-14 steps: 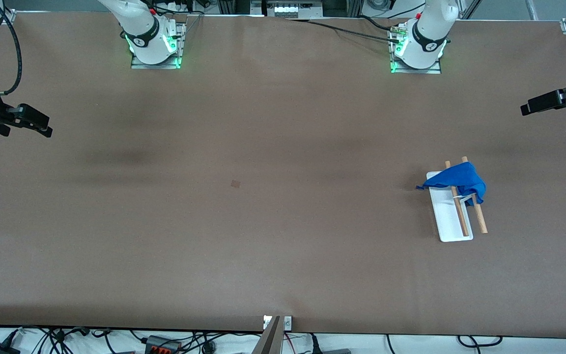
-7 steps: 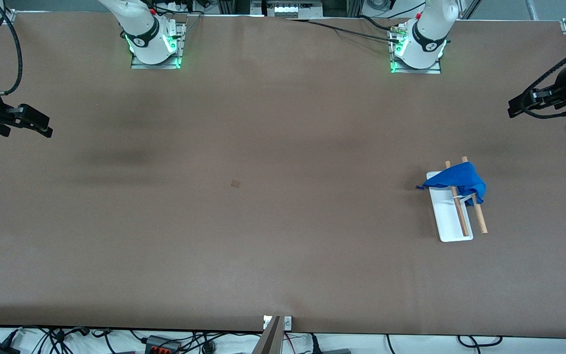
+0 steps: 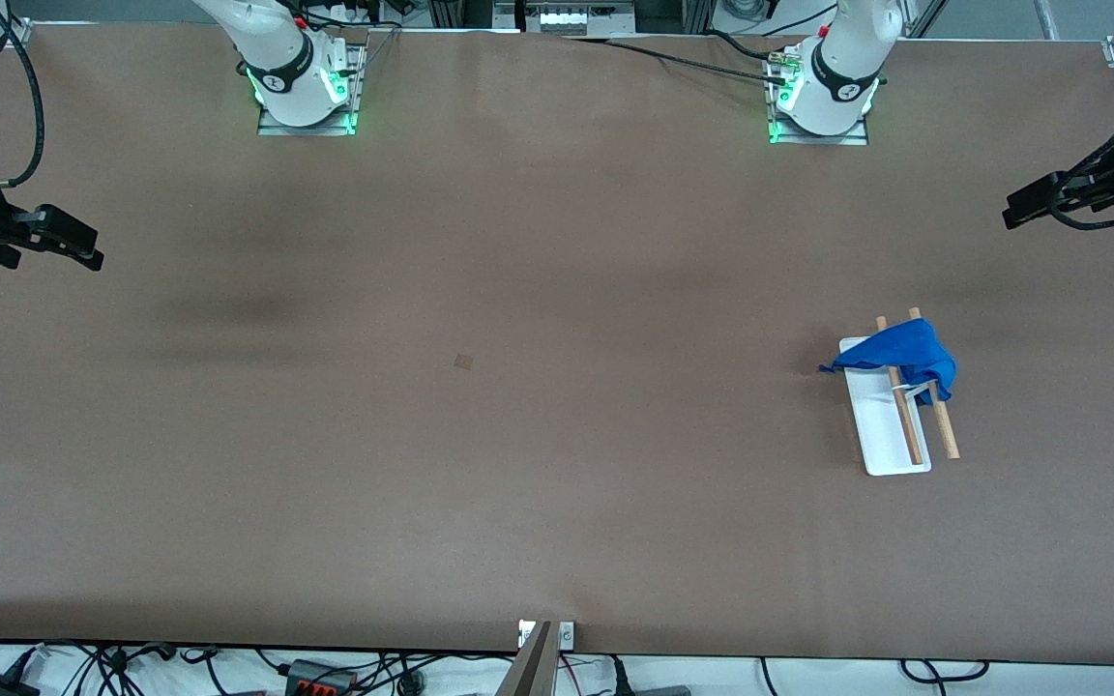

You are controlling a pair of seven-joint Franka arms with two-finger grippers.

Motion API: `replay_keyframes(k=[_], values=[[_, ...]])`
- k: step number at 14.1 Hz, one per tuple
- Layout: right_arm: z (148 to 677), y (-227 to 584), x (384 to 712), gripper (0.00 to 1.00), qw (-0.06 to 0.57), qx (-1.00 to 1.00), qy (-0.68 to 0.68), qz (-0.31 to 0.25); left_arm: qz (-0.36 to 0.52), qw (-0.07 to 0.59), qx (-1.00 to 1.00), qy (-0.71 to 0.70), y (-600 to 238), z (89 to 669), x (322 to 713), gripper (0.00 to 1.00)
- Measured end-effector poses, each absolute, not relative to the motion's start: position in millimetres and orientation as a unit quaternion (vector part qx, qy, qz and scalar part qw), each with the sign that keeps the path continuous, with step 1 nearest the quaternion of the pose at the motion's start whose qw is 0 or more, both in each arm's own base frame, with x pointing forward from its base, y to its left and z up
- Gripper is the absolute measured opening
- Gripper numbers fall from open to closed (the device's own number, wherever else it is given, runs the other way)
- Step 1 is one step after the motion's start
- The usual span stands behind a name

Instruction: Pass towel and hang on rack

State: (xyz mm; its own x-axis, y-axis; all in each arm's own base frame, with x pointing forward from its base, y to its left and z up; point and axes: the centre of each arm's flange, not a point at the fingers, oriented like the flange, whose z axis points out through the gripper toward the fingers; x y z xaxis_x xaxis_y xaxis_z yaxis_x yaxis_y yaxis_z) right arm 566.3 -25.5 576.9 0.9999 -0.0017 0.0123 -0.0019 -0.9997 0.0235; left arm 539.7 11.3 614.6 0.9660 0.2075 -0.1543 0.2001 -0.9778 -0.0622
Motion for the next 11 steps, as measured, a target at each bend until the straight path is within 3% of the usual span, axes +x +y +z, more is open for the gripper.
replay_keyframes(k=[11], values=[[576.6, -25.7, 566.4, 1.0, 0.012, 1.0, -0.001, 0.006, 0.079, 0.002, -0.991, -0.104, 8.9, 618.2, 537.4, 1.0]])
